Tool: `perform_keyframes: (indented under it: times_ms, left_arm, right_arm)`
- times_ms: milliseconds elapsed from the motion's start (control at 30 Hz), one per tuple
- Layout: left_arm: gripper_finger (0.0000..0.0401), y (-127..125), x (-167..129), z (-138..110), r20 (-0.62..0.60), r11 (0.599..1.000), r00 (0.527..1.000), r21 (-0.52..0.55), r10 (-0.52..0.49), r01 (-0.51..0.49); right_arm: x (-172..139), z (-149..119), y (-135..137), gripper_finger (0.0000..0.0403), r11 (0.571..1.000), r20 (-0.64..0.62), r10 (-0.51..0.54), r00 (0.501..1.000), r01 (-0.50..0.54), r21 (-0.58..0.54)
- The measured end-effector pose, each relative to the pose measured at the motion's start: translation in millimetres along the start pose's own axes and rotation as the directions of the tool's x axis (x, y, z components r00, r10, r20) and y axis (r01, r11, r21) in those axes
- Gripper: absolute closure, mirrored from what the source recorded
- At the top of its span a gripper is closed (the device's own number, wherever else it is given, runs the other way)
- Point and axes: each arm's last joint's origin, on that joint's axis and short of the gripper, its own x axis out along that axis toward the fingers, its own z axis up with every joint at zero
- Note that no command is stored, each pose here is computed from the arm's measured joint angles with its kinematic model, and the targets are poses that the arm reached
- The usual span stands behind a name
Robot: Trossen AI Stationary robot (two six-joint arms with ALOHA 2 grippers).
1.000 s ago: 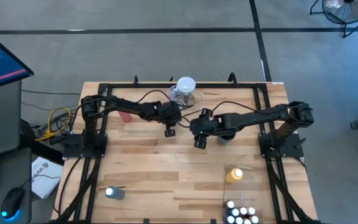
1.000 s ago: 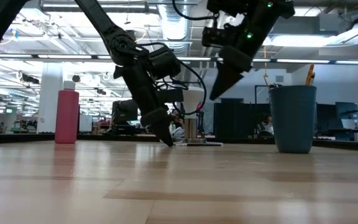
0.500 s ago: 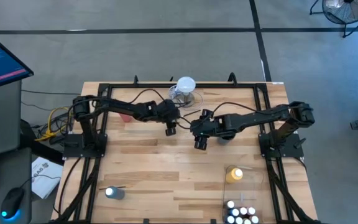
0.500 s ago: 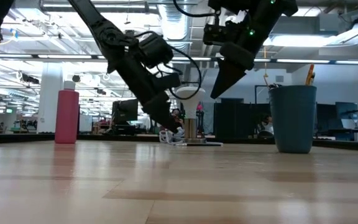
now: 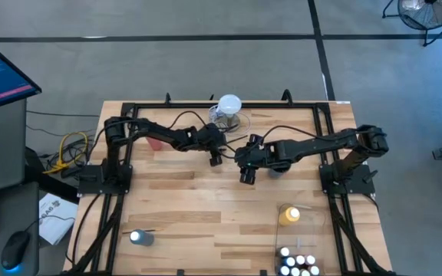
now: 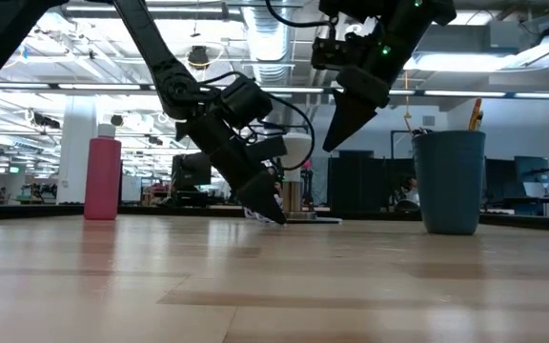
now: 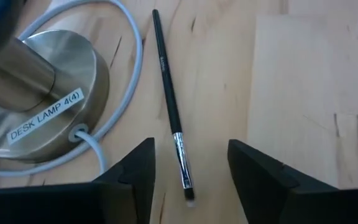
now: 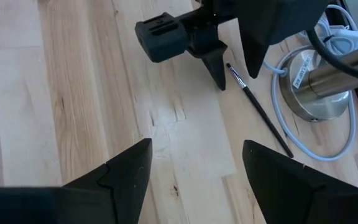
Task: Pick & Place Paint Supplies
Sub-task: Put the black silver paintbrush into the blue cup
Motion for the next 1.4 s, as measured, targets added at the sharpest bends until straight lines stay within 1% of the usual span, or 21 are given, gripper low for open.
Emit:
perform_keyframes:
  times_ms: [100,200,367,433,567,700,833,900,1033,1100,1200,1400]
  left_arm:
    - [0.0237,4,1,-1,0.002,1.0,1.0,-0.008,0.006,-0.006]
    - [0.0237,10,2,-3,-0.002,0.999,1.0,-0.049,0.01,-0.01]
    - [0.0239,24,3,-9,-0.019,0.99,0.999,-0.136,-0.048,0.045]
    - [0.0246,25,3,-11,-0.037,0.988,0.998,-0.147,-0.056,0.05]
    - [0.0283,23,3,-13,-0.059,0.991,0.996,-0.12,-0.062,0.055]
    - [0.0327,16,2,-11,-0.067,0.996,0.997,-0.078,-0.043,0.038]
    - [0.0379,14,2,-11,-0.075,0.997,0.997,-0.072,-0.034,0.029]
    - [0.0395,14,2,-12,-0.08,0.997,0.996,-0.072,-0.034,0.028]
    - [0.0399,14,2,-14,-0.099,0.996,0.994,-0.086,-0.043,0.034]
    - [0.04,12,2,-15,-0.114,0.993,0.991,-0.101,-0.072,0.06]
    - [0.0401,5,1,-16,-0.128,0.99,0.986,-0.104,-0.105,0.092]
    - [0.0401,-10,-2,-14,-0.148,0.99,0.981,-0.081,-0.123,0.112]
  right_arm:
    - [0,0,0,0.0159,1.0,0.0,0.0,1.0,0.0,0.0]
    - [0,0,0,0.0159,1.0,0.0,0.0,1.0,0.0,0.0]
    - [0,0,0,0.0159,1.0,0.0,0.0,1.0,0.0,0.0]
    - [0,0,0,0.0159,1.0,0.0,0.0,1.0,0.0,-0.001]
    - [0,0,0,0.0159,1.0,0.0,0.001,1.0,-0.001,-0.001]
    - [0,0,0,0.0159,1.0,0.0,0.001,1.0,-0.001,-0.001]
    - [0,0,0,0.0159,1.0,0.0,0.001,1.0,-0.001,-0.001]
    - [0,0,0,0.0159,1.0,0.0,0.001,1.0,-0.001,-0.001]
    - [-1,0,2,0.0159,1.0,0.001,0.003,1.0,-0.003,-0.004]
    - [1,-1,5,0.0159,1.0,-0.001,0.007,1.0,-0.007,-0.012]
    - [1,-2,10,0.0159,1.0,-0.005,0.014,1.0,-0.015,-0.026]
    - [-1,-2,14,0.0159,0.999,0.004,0.023,1.0,-0.023,-0.037]
